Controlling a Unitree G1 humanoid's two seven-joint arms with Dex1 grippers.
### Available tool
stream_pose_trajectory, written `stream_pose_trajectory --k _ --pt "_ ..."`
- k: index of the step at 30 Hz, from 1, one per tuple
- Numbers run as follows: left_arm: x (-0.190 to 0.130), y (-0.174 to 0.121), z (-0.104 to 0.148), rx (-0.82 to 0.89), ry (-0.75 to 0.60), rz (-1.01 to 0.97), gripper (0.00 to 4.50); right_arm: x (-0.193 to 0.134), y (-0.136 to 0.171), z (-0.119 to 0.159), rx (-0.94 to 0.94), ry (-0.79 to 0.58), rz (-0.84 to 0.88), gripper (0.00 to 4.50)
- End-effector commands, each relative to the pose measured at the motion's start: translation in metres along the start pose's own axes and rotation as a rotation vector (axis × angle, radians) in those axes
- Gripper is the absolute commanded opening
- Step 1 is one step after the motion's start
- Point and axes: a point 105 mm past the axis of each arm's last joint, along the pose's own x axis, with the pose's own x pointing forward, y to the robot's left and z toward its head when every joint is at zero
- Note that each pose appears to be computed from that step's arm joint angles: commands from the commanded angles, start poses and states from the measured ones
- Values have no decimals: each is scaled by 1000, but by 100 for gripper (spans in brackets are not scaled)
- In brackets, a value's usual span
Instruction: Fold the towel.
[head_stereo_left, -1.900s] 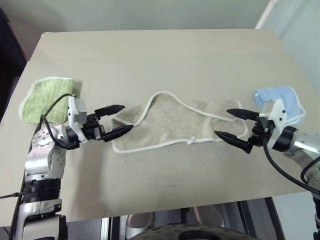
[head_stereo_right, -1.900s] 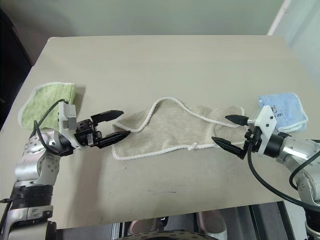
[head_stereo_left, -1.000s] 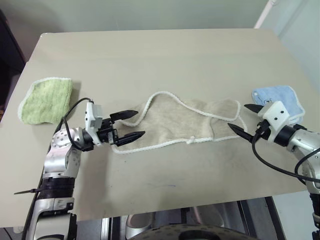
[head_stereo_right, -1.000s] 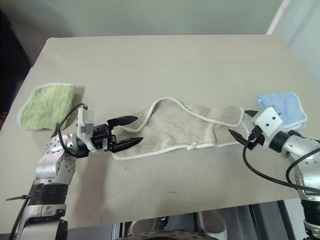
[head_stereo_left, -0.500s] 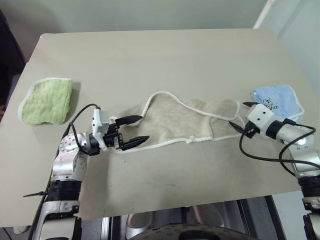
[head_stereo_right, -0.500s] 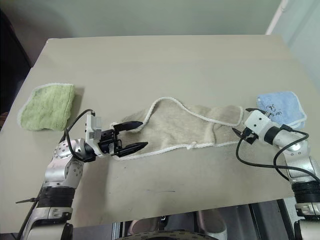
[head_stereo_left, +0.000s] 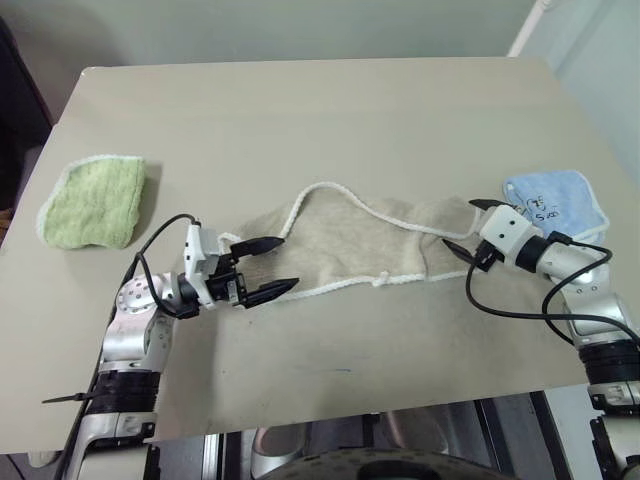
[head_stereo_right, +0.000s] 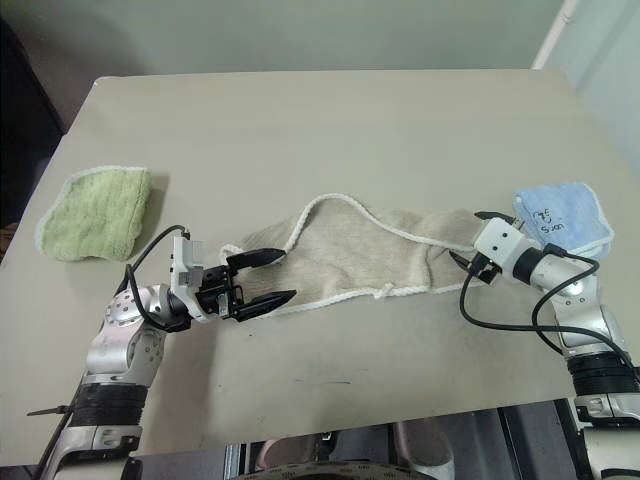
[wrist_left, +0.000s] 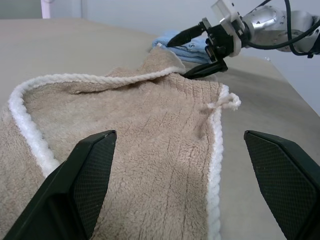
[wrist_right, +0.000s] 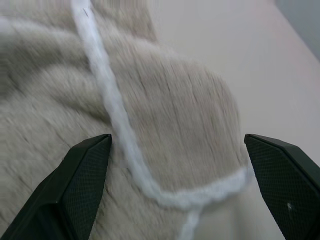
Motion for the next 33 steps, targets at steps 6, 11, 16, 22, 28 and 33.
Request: stream_pose_trajectory --k 6,11,16,22,28,33 --pt "4 0 18 51 -18 -1 443 3 -24 -1 -100 29 -100 450" --pt "6 0 20 54 -14 -1 443 2 -34 -2 -119 30 -159 450" --pt "8 0 24 59 -16 -5 443 0 -41 1 -125 15 -203 450" --pt "10 -1 27 68 -15 -14 443 -3 -42 4 -139 -7 -206 450" --pt "11 -4 28 70 -5 -21 448 -4 -35 9 -125 -45 -156 432" --pt "10 -6 30 72 8 -27 450 -6 -30 9 -129 -52 -120 297"
